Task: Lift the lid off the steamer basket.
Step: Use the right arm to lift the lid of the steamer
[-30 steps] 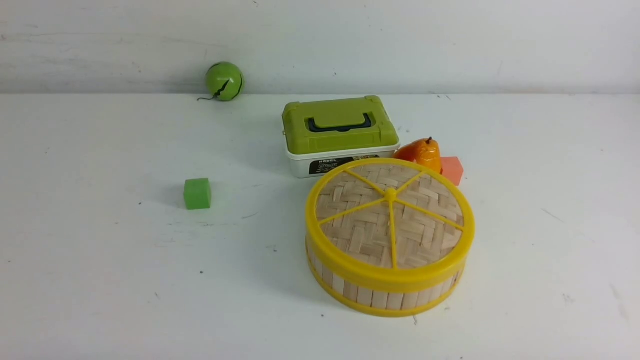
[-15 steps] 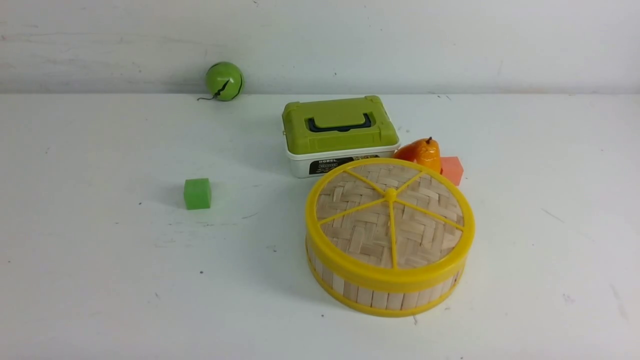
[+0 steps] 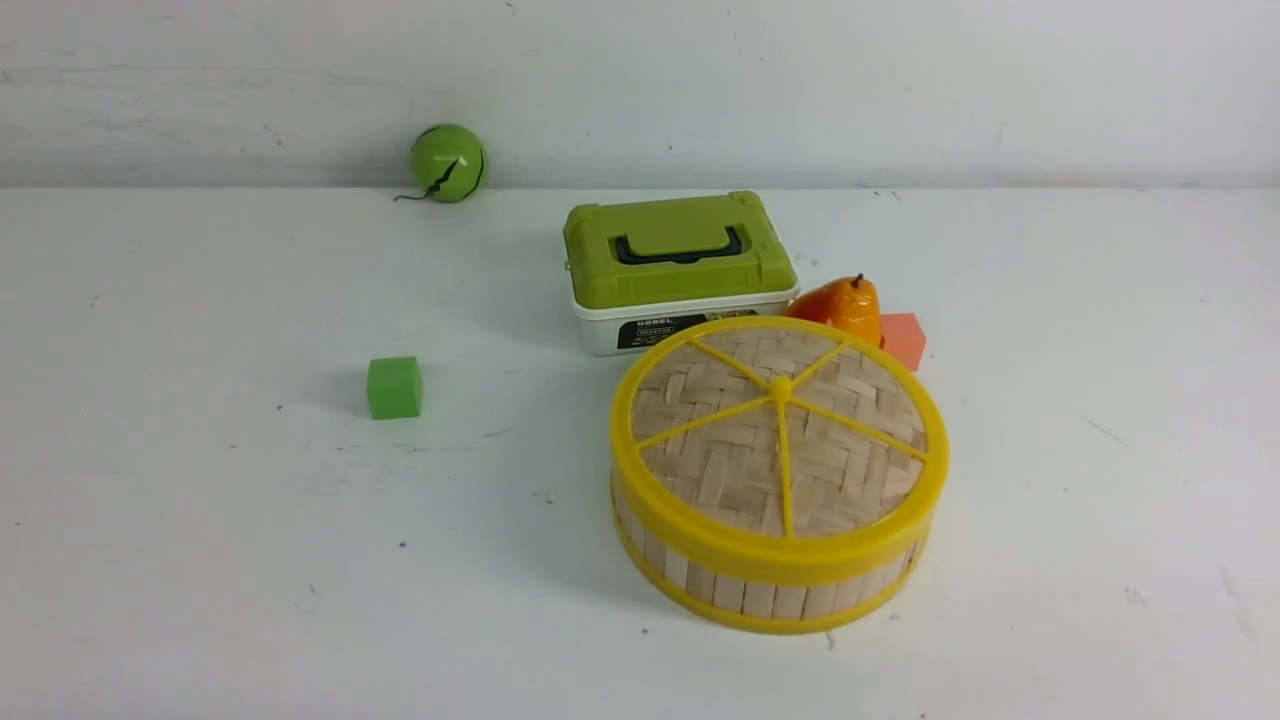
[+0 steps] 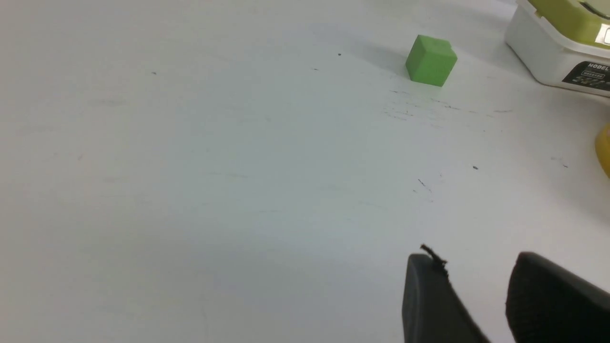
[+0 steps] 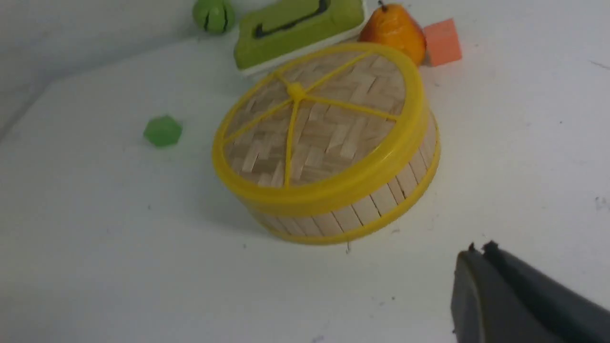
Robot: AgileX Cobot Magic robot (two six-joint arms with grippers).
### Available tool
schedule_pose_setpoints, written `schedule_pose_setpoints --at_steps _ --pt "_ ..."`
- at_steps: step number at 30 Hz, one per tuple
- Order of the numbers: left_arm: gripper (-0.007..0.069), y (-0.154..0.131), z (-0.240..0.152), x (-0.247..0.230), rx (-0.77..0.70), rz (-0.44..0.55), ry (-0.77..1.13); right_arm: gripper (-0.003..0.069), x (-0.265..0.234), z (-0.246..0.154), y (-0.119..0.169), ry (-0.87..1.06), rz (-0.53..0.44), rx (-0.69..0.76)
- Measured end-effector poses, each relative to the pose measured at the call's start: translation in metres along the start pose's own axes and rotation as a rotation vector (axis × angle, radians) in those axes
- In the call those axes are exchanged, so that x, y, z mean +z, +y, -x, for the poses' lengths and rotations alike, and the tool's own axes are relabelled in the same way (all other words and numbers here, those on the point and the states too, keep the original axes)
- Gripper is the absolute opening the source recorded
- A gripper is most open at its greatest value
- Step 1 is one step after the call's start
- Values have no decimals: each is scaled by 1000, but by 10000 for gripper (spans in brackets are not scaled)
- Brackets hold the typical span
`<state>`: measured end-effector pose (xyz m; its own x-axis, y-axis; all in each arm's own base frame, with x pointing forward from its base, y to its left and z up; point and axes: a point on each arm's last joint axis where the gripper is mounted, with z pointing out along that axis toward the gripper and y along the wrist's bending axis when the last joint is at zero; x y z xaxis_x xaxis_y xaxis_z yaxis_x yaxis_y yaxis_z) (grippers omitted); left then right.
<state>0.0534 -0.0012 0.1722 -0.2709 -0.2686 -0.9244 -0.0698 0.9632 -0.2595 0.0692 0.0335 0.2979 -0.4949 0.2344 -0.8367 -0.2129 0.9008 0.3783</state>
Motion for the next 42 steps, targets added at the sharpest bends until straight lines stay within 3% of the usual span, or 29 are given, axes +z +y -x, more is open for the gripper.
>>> schedule_pose_setpoints --at_steps 4,11,15,20,24,34,42 --pt "239 0 0 0 0 0 0 -23 4 56 19 212 69 -250" --pt "239 0 0 0 0 0 0 -13 41 108 39 496 208 -445" --pt "239 0 0 0 0 0 0 -10 78 124 54 622 161 -544" --pt "239 0 0 0 0 0 0 10 128 139 73 687 56 -545" --pt "239 0 0 0 0 0 0 59 161 145 80 712 44 -534" --pt "239 0 0 0 0 0 0 382 261 145 87 782 62 -486" --pt "239 0 0 0 0 0 0 416 315 130 81 829 38 -442"
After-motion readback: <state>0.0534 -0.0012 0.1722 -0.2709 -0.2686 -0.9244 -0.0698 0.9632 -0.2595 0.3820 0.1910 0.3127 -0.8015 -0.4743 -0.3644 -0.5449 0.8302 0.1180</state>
